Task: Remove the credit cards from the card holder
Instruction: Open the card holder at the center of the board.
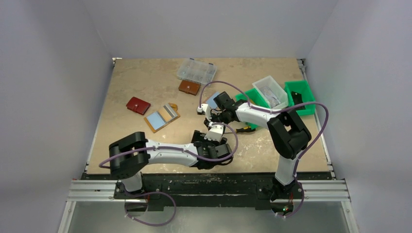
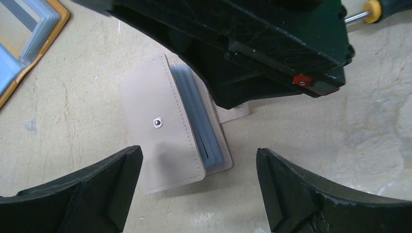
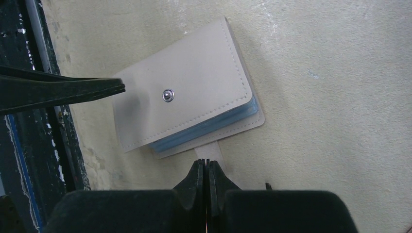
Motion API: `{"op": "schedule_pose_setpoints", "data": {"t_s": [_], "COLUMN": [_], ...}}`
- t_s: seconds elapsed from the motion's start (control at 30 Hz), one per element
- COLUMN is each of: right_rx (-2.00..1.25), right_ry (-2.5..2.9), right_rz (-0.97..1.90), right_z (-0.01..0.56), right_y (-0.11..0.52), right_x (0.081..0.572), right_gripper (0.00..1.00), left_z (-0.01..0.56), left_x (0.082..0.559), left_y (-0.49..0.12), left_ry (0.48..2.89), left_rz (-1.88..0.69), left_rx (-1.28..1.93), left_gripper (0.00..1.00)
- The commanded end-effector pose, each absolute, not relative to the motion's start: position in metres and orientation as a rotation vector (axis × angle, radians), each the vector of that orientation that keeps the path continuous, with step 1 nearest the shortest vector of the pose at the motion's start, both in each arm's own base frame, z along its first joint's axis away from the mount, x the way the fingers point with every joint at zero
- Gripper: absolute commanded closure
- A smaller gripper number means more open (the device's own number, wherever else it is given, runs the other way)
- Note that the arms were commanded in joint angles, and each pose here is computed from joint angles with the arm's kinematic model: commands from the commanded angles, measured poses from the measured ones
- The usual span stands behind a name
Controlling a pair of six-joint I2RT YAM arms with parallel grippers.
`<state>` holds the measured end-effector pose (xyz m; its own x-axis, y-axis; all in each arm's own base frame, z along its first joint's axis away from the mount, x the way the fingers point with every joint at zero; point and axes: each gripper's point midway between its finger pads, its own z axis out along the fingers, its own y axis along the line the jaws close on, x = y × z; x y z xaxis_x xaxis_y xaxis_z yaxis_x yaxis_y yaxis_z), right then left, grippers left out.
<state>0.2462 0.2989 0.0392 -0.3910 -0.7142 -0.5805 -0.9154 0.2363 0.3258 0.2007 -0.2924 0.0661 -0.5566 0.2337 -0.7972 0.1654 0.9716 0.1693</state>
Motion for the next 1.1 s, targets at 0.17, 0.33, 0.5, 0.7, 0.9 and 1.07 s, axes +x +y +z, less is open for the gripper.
{"op": "schedule_pose_setpoints", "data": {"t_s": [0.17,0.33,0.5,0.7,0.9,1.07], "right_rx": [-1.495,-1.496,-1.499,-1.510,-1.530,-1.560], "right_ry": [2.203,2.207,2.206,2.194,2.168,2.165], "right_rz": [0.944,0.942,0.929,0.909,0.859,0.791], "right_z": [0.046,0.046,0.045,0.048,0.054,0.053], "right_y": [0.303,0.303,0.302,0.300,0.294,0.286], "right_x": [0.250,0.251,0.252,0.254,0.258,0.261], "right_gripper": [1.00,1.00,1.00,1.00,1.00,1.00], "left_z": [0.060,0.059,0.067,0.071,0.071,0.068], "left_x": [0.210,0.209,0.207,0.205,0.208,0.207], "left_y": [-0.288,-0.280,-0.274,-0.262,-0.229,-0.195], "left_ry": [2.124,2.124,2.121,2.143,2.188,2.177], "left_rz": [0.252,0.265,0.225,0.054,-0.241,-0.346], "left_rx": [0.297,0.276,0.235,0.119,-0.089,-0.237], "left_gripper": [0.17,0.35,0.68,1.00,1.00,1.00]}}
